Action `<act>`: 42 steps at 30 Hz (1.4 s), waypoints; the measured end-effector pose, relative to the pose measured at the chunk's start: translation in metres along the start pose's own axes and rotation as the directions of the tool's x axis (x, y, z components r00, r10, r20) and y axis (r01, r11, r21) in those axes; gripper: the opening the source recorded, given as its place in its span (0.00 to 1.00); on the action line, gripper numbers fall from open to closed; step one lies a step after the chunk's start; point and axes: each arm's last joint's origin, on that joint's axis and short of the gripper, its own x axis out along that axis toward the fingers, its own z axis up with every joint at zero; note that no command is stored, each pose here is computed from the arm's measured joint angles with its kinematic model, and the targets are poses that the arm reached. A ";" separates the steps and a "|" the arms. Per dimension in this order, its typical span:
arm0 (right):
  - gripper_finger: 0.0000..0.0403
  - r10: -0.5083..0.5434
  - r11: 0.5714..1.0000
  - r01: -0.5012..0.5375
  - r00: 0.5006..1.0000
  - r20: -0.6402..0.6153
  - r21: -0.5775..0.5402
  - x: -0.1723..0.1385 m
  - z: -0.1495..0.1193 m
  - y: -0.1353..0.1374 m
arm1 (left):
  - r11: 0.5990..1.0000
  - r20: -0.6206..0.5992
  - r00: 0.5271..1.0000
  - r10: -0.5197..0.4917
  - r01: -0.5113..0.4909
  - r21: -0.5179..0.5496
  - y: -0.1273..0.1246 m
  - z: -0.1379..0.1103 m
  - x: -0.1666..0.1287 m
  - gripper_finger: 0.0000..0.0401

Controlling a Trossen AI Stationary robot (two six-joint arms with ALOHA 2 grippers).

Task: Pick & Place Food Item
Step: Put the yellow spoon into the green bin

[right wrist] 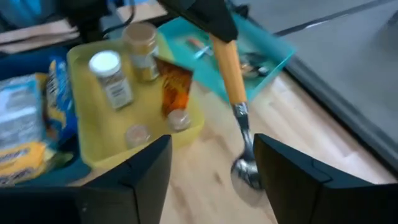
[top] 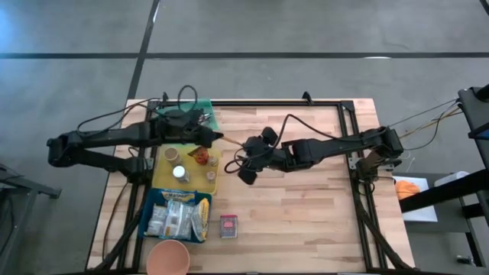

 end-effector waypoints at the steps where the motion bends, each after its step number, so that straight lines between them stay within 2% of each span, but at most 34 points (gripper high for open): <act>1: 0.56 -0.014 1.000 0.014 1.000 0.012 0.002 -0.001 0.002 0.000 | 1.000 0.011 1.000 0.011 -0.011 0.002 0.003 0.003 -0.003 0.07; 5: 0.58 -0.018 1.000 0.018 0.999 0.037 0.009 -0.006 0.009 0.001 | 0.998 0.070 0.996 0.058 -0.059 0.001 0.013 0.017 -0.021 0.07; 9: 0.58 -0.012 1.000 0.012 0.999 0.038 0.004 -0.008 0.009 0.003 | 0.984 0.137 0.975 0.176 -0.177 -0.008 0.029 0.027 -0.045 0.07; 15: 0.58 -0.019 1.000 0.019 1.000 0.008 -0.002 -0.010 0.005 0.004 | 0.920 0.224 0.893 0.391 -0.385 -0.071 0.053 0.031 -0.079 0.07; 21: 0.58 -0.025 1.000 0.025 1.000 -0.005 0.002 -0.010 0.003 0.003 | 0.855 0.217 0.827 0.518 -0.503 -0.123 0.076 0.023 -0.081 0.07; 31: 0.58 -0.003 1.000 0.003 1.000 -0.011 0.008 -0.011 0.003 0.005 | 0.807 0.205 0.785 0.585 -0.538 -0.243 0.114 0.002 -0.060 0.07; 37: 0.58 0.010 1.000 -0.010 1.000 -0.013 0.004 -0.012 0.002 0.008 | 0.809 0.220 0.792 0.570 -0.494 -0.317 0.127 -0.007 -0.052 0.07; 42: 0.58 0.010 1.000 -0.010 1.000 -0.014 0.000 -0.013 0.002 0.008 | 0.790 0.206 0.790 0.577 -0.477 -0.385 0.138 -0.016 -0.047 0.07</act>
